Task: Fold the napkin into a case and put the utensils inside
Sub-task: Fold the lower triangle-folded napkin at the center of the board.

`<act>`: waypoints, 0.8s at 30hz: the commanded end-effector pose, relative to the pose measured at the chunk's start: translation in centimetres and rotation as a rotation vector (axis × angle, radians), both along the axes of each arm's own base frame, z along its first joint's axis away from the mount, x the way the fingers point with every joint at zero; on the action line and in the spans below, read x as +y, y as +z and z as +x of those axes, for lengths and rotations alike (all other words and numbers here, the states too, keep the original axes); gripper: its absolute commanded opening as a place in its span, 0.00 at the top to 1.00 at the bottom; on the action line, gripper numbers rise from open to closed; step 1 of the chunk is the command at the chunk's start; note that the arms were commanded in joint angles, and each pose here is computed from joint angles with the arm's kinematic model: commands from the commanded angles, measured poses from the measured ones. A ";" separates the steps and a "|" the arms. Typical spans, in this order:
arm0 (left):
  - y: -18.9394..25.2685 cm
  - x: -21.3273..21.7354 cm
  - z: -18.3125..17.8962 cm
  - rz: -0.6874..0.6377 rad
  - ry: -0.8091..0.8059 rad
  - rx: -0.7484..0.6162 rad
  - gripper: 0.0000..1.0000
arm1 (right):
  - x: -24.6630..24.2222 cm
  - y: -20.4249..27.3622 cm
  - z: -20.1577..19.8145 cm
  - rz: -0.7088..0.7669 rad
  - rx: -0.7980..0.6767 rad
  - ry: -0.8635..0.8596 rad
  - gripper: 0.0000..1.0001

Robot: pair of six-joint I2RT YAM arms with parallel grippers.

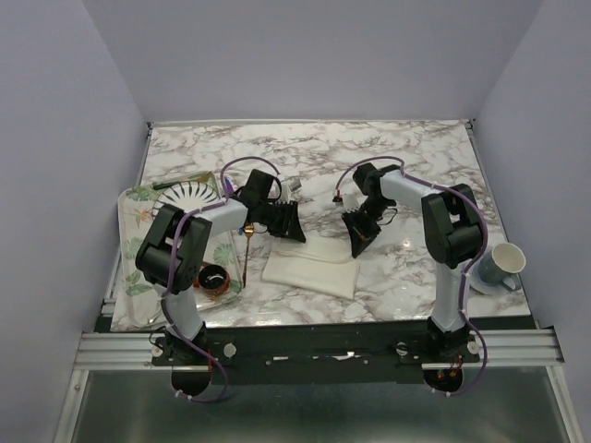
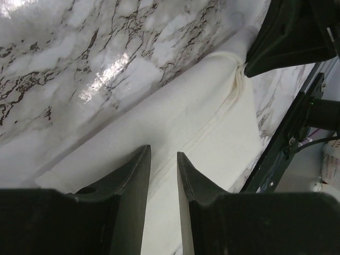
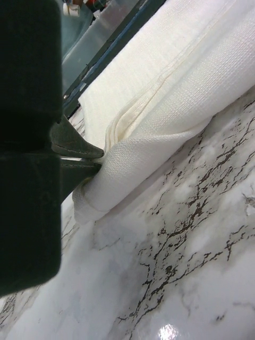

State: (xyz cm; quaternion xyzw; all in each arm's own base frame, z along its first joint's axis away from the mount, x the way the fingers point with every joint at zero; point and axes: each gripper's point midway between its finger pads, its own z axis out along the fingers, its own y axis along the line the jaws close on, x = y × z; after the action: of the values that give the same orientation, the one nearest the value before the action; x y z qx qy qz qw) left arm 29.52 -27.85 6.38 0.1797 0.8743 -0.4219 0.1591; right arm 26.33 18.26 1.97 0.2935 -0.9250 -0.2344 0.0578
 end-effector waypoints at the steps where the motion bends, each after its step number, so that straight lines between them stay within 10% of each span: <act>1: -2.5 0.5 -0.7 0.043 -0.002 0.078 0.65 | -1.4 -2.5 2.5 -0.086 -0.110 0.063 0.99; 11: -5.3 2.2 0.0 0.112 0.082 0.163 0.67 | -1.3 -1.5 4.2 -0.064 -0.188 0.150 0.98; 24: -5.5 2.4 -0.7 0.109 0.102 0.183 0.73 | 3.3 9.7 2.7 0.282 -0.141 0.130 0.52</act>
State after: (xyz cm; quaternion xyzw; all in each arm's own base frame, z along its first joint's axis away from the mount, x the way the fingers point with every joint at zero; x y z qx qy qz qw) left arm 29.50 -26.81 2.91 0.1225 0.8970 -0.4116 0.1050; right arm 30.41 19.53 6.35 0.4038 -0.8792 -0.2515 -0.0273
